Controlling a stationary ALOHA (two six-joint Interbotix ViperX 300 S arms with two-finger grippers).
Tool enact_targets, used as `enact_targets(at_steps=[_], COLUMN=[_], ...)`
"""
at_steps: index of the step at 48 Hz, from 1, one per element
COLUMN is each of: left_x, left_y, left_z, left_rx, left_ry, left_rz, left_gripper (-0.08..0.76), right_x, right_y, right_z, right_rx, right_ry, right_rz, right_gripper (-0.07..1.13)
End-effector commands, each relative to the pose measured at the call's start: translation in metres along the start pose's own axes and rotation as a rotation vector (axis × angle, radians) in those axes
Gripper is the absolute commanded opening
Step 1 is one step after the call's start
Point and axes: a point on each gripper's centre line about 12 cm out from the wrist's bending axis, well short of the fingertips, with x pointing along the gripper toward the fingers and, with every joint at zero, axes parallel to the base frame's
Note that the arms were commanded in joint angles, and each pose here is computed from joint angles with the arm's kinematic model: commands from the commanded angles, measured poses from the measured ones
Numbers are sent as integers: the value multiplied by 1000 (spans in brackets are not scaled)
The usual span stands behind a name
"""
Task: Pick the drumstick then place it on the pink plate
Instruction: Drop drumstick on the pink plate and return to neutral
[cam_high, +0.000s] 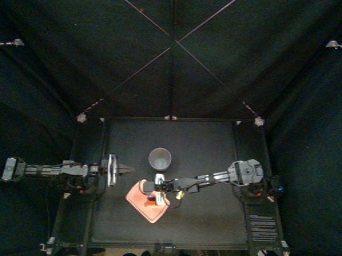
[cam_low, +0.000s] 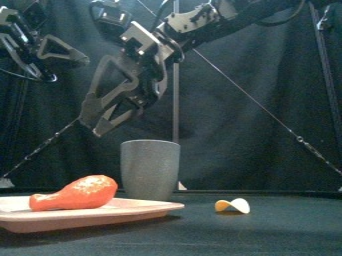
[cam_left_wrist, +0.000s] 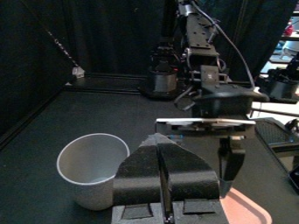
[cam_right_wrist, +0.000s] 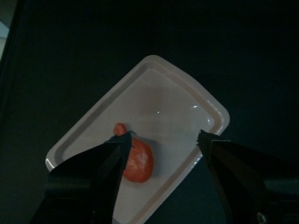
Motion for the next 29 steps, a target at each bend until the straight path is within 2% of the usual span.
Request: enact_targets(at_steps=[1,19,29], left_x=[1,0,-1], left_y=[1,0,-1], left_z=[4,5,2], left_rx=[-3,-3,-7], left_ry=[-12,-20,-12], left_rz=[4,2,-4], left_gripper=[127,127,127], right_x=[-42,-88,-128], right_y=[-6,-25,-38], right_z=[18,-32,-37], right_rx=[19,137,161], right_ry=[-177,-332,-473], right_rz=[8,-5,-28], right_gripper=[945,945,945])
